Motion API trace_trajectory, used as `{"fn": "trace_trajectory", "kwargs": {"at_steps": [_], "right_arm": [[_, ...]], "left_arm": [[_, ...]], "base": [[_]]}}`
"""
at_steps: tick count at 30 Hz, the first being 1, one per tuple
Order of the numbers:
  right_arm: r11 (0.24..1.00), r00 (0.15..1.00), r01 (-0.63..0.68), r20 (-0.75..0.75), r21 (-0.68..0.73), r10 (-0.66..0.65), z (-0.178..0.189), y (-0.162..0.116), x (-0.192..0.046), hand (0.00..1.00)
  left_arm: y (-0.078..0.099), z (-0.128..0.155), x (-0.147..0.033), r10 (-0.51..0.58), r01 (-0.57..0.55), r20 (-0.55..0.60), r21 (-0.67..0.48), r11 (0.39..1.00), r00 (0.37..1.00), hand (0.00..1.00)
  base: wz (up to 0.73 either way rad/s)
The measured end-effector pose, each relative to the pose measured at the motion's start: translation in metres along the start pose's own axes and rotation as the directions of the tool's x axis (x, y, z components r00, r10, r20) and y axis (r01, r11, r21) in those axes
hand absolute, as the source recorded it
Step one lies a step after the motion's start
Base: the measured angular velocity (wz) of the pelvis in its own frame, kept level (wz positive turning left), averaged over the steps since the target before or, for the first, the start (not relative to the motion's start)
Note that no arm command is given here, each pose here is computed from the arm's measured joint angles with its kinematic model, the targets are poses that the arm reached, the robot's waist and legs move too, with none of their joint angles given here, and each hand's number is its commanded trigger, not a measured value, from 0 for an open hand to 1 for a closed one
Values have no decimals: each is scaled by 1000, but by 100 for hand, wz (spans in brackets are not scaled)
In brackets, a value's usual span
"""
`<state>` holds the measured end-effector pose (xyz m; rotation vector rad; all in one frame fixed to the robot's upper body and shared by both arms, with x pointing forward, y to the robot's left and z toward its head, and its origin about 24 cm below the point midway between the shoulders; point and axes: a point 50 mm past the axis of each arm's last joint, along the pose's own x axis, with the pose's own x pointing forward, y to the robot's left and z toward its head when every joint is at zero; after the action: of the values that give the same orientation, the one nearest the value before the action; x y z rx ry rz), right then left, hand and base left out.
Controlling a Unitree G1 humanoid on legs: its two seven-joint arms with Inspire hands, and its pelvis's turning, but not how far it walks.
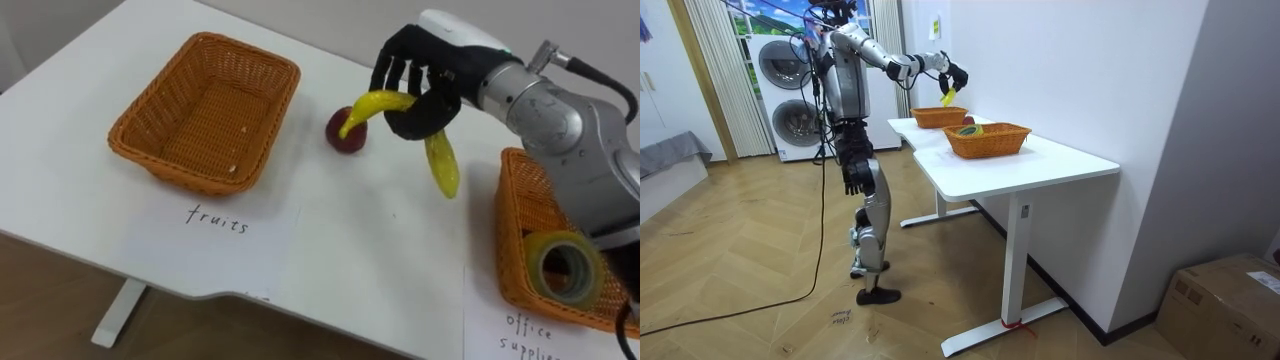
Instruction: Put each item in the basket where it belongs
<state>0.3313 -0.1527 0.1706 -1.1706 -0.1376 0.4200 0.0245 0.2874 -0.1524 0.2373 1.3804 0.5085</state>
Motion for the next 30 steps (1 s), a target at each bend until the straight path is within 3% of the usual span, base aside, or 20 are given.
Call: {"fn": "trace_trajectory", "kwargs": {"at_steps": [30], "right_arm": [[998, 994, -49, 91, -44, 53, 28, 3, 6, 100]], "left_arm": [[7, -17, -1, 0, 1, -53, 14, 1000, 999, 0]], "base": [[3]]}}
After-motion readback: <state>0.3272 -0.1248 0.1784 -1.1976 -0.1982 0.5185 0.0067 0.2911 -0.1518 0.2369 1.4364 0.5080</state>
